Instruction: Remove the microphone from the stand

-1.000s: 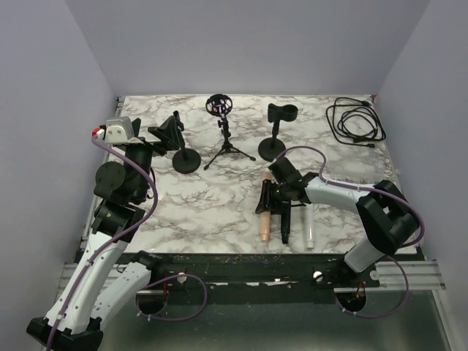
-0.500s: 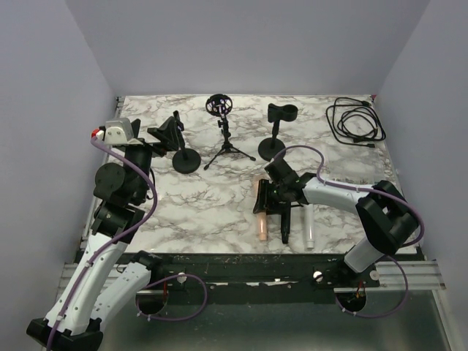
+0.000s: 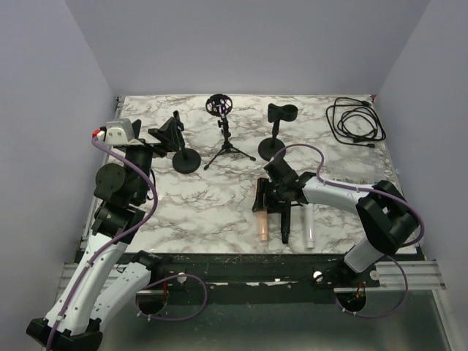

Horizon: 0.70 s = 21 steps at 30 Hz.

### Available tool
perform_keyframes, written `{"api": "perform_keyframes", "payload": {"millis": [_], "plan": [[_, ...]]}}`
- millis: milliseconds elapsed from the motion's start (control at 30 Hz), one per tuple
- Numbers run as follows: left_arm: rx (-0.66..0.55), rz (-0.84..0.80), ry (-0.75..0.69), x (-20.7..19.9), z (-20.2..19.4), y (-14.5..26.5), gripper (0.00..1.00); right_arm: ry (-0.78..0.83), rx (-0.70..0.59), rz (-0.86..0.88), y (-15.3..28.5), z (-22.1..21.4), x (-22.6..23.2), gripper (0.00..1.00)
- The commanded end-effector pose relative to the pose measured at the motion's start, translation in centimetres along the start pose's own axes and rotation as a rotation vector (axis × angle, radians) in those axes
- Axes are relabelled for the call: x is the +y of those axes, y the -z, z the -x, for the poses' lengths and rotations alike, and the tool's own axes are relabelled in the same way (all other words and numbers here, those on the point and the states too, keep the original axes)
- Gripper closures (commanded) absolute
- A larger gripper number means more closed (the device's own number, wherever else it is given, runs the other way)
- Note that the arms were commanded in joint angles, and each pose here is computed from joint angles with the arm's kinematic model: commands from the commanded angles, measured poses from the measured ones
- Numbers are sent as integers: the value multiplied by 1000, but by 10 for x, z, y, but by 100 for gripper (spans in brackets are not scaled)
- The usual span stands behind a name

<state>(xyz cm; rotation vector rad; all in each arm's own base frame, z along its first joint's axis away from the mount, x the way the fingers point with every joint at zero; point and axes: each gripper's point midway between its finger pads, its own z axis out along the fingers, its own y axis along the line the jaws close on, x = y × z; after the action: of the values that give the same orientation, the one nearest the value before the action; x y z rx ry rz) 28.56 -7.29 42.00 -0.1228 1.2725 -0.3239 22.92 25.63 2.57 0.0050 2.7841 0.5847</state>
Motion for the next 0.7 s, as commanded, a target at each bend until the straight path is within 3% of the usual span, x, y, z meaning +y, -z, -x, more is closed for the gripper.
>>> {"api": "perform_keyframes", "payload": {"millis": [0, 333, 667], "plan": [[-11, -2, 8, -1, -1, -1, 1, 33, -18, -112, 3, 2, -20, 36], [3, -5, -20, -2, -9, -4, 1, 109, -194, -52, 53, 46, 8, 29], [-4, -62, -16, -19, -9, 5, 1, 193, -481, 75, 143, 83, 35, 18]]}}
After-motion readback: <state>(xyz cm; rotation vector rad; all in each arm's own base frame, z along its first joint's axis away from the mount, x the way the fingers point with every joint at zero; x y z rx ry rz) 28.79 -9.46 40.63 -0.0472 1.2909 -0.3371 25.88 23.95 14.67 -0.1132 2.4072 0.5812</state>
